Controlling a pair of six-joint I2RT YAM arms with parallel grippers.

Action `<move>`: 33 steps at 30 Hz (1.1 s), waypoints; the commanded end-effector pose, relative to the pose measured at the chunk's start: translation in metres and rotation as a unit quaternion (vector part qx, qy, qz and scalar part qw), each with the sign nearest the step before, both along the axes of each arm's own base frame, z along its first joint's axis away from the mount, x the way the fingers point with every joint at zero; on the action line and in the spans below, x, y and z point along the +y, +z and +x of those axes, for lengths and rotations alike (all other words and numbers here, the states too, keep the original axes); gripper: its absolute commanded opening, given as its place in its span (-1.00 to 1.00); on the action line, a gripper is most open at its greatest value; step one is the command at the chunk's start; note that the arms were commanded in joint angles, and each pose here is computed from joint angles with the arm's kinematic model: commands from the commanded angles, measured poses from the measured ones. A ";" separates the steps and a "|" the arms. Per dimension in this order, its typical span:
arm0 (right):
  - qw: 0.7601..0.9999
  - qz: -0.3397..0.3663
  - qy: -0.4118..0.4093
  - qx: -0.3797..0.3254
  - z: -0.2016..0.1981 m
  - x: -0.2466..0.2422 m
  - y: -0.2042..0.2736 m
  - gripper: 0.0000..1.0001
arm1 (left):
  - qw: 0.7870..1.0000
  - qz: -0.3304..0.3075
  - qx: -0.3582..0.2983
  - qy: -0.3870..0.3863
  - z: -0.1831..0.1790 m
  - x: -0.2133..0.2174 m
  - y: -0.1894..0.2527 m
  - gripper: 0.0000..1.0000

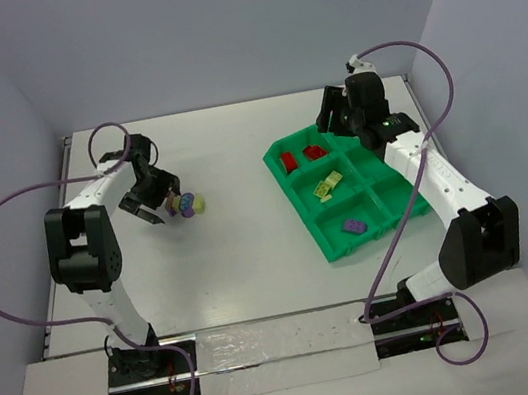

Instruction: Sort the legos into containers by color

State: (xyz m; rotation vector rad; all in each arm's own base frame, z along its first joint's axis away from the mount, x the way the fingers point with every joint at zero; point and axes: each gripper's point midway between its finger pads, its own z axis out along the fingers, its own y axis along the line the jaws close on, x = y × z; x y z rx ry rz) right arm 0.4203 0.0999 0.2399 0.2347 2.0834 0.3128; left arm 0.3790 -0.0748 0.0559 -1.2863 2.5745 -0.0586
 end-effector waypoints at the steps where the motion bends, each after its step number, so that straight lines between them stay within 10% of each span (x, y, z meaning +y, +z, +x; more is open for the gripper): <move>1: 0.999 -0.002 0.005 -0.031 -0.005 0.002 0.025 0.37 | 0.998 -0.061 -0.013 0.032 0.024 -0.016 0.007 0.89; 33: 1.000 -0.002 0.020 -0.017 -0.009 0.018 0.015 0.37 | 0.991 -0.090 0.019 0.099 0.046 -0.007 -0.027 0.77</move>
